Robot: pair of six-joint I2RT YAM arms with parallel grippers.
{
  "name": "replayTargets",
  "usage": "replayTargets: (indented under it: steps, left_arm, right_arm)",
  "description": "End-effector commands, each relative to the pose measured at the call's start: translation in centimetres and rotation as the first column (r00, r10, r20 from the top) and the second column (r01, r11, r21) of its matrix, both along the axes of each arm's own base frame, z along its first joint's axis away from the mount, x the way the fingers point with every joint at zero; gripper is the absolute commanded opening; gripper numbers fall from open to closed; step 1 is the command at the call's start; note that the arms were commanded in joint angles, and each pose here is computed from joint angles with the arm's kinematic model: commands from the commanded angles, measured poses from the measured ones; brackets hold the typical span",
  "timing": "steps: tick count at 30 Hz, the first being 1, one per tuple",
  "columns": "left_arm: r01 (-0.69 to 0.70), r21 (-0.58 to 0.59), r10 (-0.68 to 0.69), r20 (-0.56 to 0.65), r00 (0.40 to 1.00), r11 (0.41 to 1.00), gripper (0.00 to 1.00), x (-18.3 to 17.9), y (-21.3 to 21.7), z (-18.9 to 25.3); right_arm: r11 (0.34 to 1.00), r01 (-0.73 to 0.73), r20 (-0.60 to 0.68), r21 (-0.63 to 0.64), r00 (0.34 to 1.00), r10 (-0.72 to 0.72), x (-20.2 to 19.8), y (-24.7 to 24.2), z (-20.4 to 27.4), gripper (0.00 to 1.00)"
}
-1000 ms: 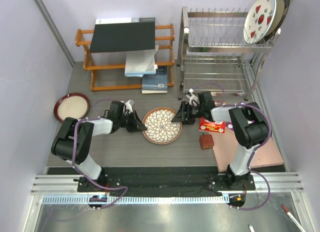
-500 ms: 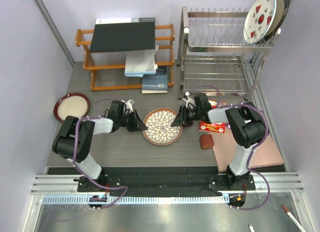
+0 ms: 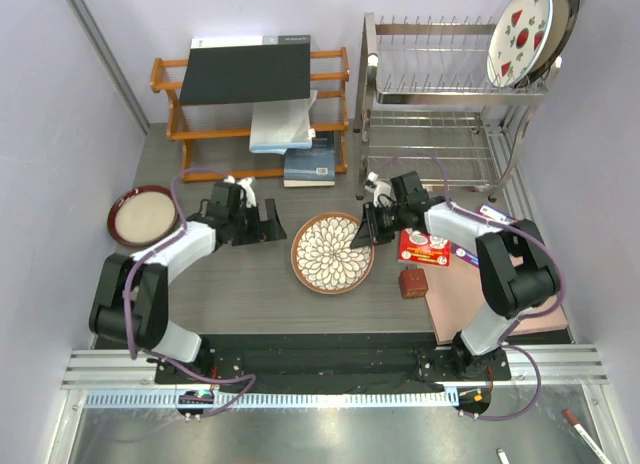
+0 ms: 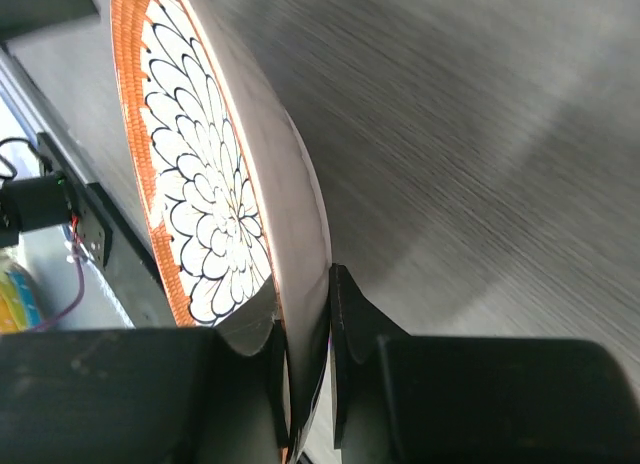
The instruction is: Load the plates into the dish rack
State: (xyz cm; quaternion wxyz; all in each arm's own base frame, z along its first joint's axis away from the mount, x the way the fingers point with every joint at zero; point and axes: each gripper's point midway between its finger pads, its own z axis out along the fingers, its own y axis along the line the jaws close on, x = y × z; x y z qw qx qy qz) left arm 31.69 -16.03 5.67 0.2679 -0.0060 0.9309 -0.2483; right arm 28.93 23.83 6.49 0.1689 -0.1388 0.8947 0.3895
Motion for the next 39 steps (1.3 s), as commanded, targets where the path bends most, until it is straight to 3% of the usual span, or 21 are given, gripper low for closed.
replayTargets:
  steps: [1,6,9,12,13,15,16,18,19,21,22,24,25,29,32,36,39]
  left_arm:
    - [-0.087,0.193,0.064,0.122,0.990,0.977,0.99,1.7,5.1,4.6]
    - [-0.217,0.173,0.178,0.218,0.960,0.961,0.99,2.4,7.3,7.3]
    - [-0.332,0.147,0.301,0.201,0.932,0.932,0.99,2.7,9.2,6.6]
    - [-0.388,0.074,0.373,0.162,0.914,0.919,0.99,2.7,9.9,6.0]
    - [-0.400,0.054,0.388,0.160,0.908,0.915,0.99,2.8,10.0,6.0]
    - [-0.386,0.030,0.379,0.135,0.916,0.922,1.00,2.4,9.4,5.5]
    - [-0.387,0.016,0.382,0.133,0.915,0.922,0.99,2.6,9.2,5.4]
    - [-0.386,0.010,0.383,0.111,0.917,0.922,1.00,2.7,9.0,4.7]
    - [-0.391,0.003,0.389,0.099,0.916,0.920,0.99,2.9,8.8,4.5]
    - [-0.388,-0.004,0.387,0.073,0.919,0.922,1.00,3.3,8.5,4.1]
    - [-0.385,-0.012,0.384,0.072,0.920,0.923,0.99,3.5,8.3,4.1]
    - [-0.385,-0.025,0.386,0.057,0.921,0.922,0.99,3.9,8.1,4.1]
    - [-0.385,-0.028,0.386,0.055,0.921,0.923,1.00,4.0,8.0,4.1]
    - [-0.393,-0.050,0.395,0.042,0.918,0.918,0.99,4.0,7.7,4.1]
    - [-0.391,-0.061,0.394,0.047,0.918,0.918,0.99,3.6,7.6,4.0]
    - [-0.392,-0.078,0.396,0.054,0.916,0.917,0.99,3.2,7.5,3.8]
    - [-0.393,-0.082,0.398,0.065,0.915,0.916,1.00,3.1,7.6,3.9]
  right_arm:
    - [0.992,-0.099,0.249,0.074,0.965,0.078,1.4,-0.3,11.3,0.02]
    - [0.994,-0.106,0.428,0.029,0.900,0.084,0.7,-1.7,19.5,0.01]
    - [0.999,-0.054,0.566,-0.003,0.823,0.046,0.8,-3.0,25.8,0.01]
    - [0.997,0.060,0.742,-0.038,0.671,-0.012,2.4,-5.0,32.4,0.01]
    - [0.995,0.102,0.810,-0.018,0.585,-0.046,2.7,-5.8,36.5,0.01]
    - [0.959,0.284,0.852,0.001,0.501,-0.149,5.5,-9.2,39.9,0.01]
    - [0.936,0.344,0.896,0.069,0.392,-0.210,5.6,-10.8,44.7,0.01]
    - [0.870,0.478,0.909,0.119,0.301,-0.290,8.1,-14.2,47.6,0.01]
    - [0.794,0.573,0.927,0.203,0.150,-0.345,7.7,-16.9,51.9,0.01]
    - [0.712,0.651,0.934,0.264,0.010,-0.356,7.9,-19.5,54.7,0.01]
    - [0.644,0.688,0.922,0.335,-0.100,-0.374,7.9,-21.1,56.6,0.01]
    - [0.569,0.704,0.897,0.425,-0.244,-0.368,7.5,-22.9,59.2,0.01]
    - [0.494,0.747,0.885,0.445,-0.283,-0.370,7.7,-24.5,59.2,0.01]
    - [0.282,0.818,0.855,0.502,-0.418,-0.308,7.5,-28.5,60.6,0.01]
    - [0.208,0.838,0.859,0.504,-0.460,-0.225,7.8,-29.8,61.1,0.01]
    - [0.180,0.862,0.877,0.474,-0.446,-0.179,8.7,-30.4,60.8,0.01]
    - [0.177,0.892,0.907,0.415,-0.392,-0.154,10.0,-30.9,59.5,0.01]
